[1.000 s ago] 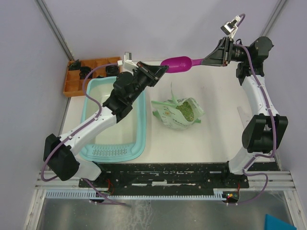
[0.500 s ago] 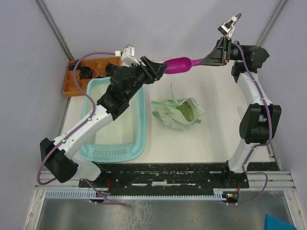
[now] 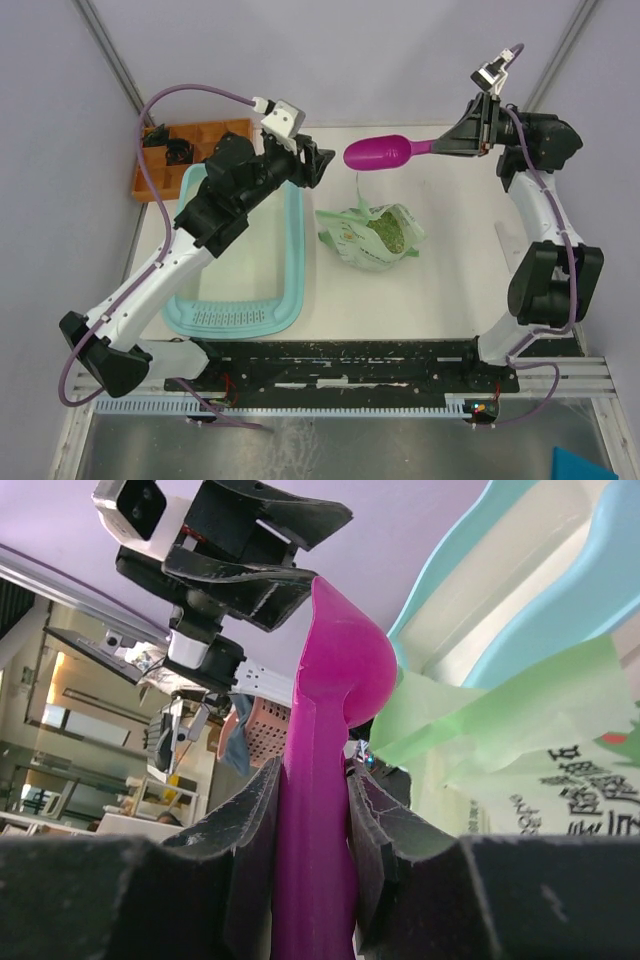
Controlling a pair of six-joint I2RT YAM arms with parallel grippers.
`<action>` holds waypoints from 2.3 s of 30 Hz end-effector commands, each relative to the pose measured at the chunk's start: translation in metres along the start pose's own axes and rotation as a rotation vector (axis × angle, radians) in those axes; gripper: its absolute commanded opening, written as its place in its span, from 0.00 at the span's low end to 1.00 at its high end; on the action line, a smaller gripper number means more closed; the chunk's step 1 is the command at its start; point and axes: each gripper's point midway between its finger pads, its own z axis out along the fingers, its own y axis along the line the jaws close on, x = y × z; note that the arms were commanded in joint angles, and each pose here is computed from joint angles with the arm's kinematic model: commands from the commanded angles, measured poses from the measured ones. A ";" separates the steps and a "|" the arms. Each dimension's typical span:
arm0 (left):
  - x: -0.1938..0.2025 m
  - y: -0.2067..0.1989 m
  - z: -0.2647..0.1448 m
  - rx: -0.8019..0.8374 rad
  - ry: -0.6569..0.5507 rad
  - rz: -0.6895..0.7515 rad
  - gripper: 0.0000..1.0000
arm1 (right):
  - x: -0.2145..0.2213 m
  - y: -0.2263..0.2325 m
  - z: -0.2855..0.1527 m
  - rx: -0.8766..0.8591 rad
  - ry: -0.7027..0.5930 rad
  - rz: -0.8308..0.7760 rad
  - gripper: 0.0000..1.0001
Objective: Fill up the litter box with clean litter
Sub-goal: 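Pick up the spatula from the center of the board, then scoop the cat litter from the cat litter bag.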
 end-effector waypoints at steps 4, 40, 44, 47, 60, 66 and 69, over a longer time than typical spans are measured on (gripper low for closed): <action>-0.010 -0.019 -0.014 0.140 -0.053 0.141 0.63 | 0.032 0.095 -0.005 0.008 -0.034 -0.211 0.02; -0.006 -0.029 -0.046 0.272 0.008 0.515 0.66 | -0.012 -0.027 -0.211 1.407 -0.224 -0.196 0.02; 0.008 -0.043 -0.038 0.376 0.071 0.514 0.67 | 0.030 -0.029 -0.187 1.264 -0.053 -0.138 0.01; 0.014 -0.048 -0.034 0.421 0.099 0.524 0.68 | 0.056 -0.021 -0.166 1.142 0.025 -0.109 0.01; 0.065 -0.065 -0.031 0.588 0.343 0.501 0.69 | 0.100 -0.021 -0.117 0.888 0.073 0.036 0.02; 0.075 -0.069 -0.037 0.569 0.359 0.479 0.70 | 0.090 -0.033 -0.115 0.862 0.087 0.046 0.02; 0.084 -0.074 -0.037 0.563 0.354 0.481 0.68 | 0.086 -0.035 -0.115 0.853 0.085 0.046 0.02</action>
